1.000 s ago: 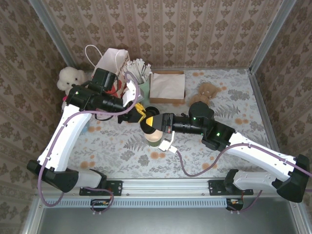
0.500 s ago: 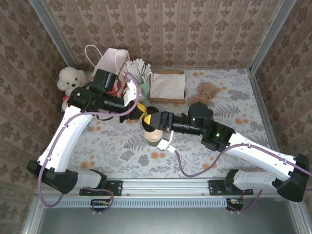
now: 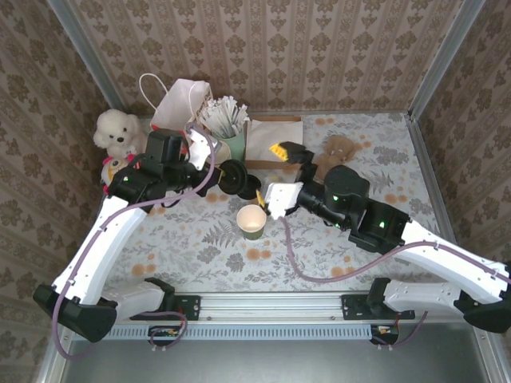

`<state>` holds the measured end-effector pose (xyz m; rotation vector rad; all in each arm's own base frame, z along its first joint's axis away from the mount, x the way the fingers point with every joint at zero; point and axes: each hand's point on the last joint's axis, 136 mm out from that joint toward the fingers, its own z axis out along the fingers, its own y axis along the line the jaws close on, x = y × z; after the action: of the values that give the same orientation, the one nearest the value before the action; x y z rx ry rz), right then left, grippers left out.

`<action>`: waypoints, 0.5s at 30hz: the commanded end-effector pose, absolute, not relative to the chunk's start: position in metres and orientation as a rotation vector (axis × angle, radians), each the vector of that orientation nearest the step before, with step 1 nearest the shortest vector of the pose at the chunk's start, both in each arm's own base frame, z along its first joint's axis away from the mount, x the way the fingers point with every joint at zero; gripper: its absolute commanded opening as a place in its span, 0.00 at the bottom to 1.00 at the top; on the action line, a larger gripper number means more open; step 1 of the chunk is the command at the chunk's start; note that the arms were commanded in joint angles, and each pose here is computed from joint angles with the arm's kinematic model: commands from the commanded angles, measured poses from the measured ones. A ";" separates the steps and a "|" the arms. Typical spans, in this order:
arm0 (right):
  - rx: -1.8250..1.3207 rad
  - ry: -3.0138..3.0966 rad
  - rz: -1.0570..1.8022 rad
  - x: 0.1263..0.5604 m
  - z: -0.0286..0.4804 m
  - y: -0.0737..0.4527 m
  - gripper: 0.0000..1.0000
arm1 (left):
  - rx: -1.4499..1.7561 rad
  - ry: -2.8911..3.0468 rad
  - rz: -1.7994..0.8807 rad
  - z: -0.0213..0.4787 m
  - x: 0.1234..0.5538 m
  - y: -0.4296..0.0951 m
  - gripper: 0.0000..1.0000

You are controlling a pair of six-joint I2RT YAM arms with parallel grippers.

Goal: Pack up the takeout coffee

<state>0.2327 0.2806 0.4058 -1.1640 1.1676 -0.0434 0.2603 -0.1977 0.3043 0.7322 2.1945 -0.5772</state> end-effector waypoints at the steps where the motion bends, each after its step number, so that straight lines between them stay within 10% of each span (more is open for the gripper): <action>1: -0.311 1.621 0.401 0.269 0.383 0.223 0.99 | 0.295 2.423 -0.559 0.280 0.262 -0.176 0.00; 6: 0.208 1.934 0.683 0.290 0.300 0.188 1.00 | 0.081 2.539 -0.623 0.257 0.249 -0.190 0.00; 15: 0.235 2.346 0.979 0.275 0.210 0.212 1.00 | 0.196 2.802 -0.312 0.222 0.228 -0.213 0.00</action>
<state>0.3010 0.1860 0.2431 0.1923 2.1538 0.7440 0.2406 -0.2240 0.2231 0.2451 2.7306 -0.4378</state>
